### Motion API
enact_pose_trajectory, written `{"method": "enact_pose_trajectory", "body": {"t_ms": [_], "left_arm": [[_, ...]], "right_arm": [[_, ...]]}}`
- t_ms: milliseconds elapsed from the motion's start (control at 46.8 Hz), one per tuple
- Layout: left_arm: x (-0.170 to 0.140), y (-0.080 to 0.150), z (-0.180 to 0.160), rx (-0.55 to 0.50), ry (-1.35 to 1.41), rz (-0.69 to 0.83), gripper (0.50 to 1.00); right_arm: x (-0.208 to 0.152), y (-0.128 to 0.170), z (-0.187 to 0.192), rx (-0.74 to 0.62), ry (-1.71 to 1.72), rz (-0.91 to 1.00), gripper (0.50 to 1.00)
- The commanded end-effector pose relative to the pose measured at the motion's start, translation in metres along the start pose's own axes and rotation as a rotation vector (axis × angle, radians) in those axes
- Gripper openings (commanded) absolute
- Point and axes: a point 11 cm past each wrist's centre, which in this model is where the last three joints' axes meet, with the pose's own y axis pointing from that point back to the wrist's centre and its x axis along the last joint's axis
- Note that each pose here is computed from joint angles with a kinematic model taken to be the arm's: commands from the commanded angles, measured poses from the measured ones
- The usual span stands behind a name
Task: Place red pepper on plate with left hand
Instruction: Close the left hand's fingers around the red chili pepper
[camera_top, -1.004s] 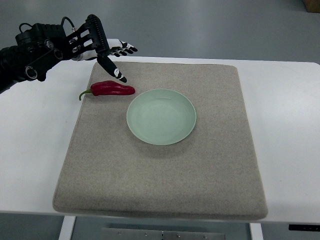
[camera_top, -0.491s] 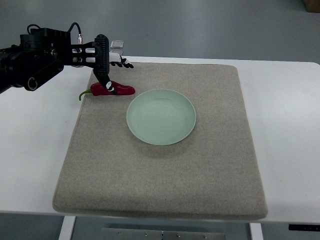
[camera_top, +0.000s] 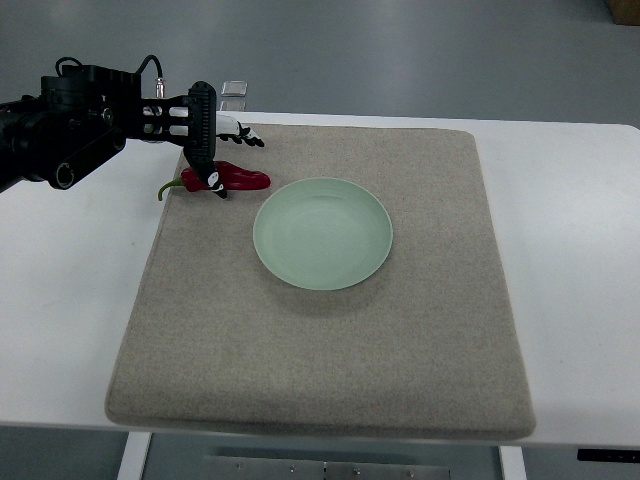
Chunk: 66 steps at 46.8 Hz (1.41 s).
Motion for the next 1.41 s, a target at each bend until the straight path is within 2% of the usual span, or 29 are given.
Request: {"method": "enact_pose_trajectory", "body": {"t_ms": [0,256,342,406,534,641,748,769,1068,1389], "left_arm": [[-0.003,0.000,-0.002,0.010,-0.009,-0.010,0.973],[-0.009,-0.002,-0.005,0.016,-0.012,-0.024,0.928],[-0.009,-0.002,-0.005,0.018,-0.011,-0.025,0.885],[-0.012,-0.003,-0.007,0.020,-0.008,-0.026,0.810],[-0.013,-0.003,-0.005,0.016,-0.009,-0.028,0.774],[-0.011,-0.003,-0.005,0.017,-0.009,-0.025,0.677],[-0.009,-0.002,-0.006,0.019,-0.010,-0.020,0.519],[-0.009,-0.002,-0.005,0.017,-0.012,-0.020,0.500],[-0.005,-0.001,-0.003,0.012,-0.008,-0.011,0.500],[0.025,0.003,0.019,-0.054,0.003,0.094,0.500]], "right_arm": [[0.000,0.000,0.000,0.000,0.000,-0.001,0.932],[0.000,0.000,0.000,0.000,0.000,0.001,0.932],[0.000,0.000,0.000,0.000,0.000,-0.001,0.932],[0.000,0.000,0.000,0.000,0.000,-0.001,0.932],[0.000,0.000,0.000,0.000,0.000,0.001,0.932],[0.000,0.000,0.000,0.000,0.000,-0.001,0.932],[0.000,0.000,0.000,0.000,0.000,0.001,0.932],[0.000,0.000,0.000,0.000,0.000,-0.001,0.932],[0.000,0.000,0.000,0.000,0.000,-0.001,0.932],[0.000,0.000,0.000,0.000,0.000,0.001,0.932]]}}
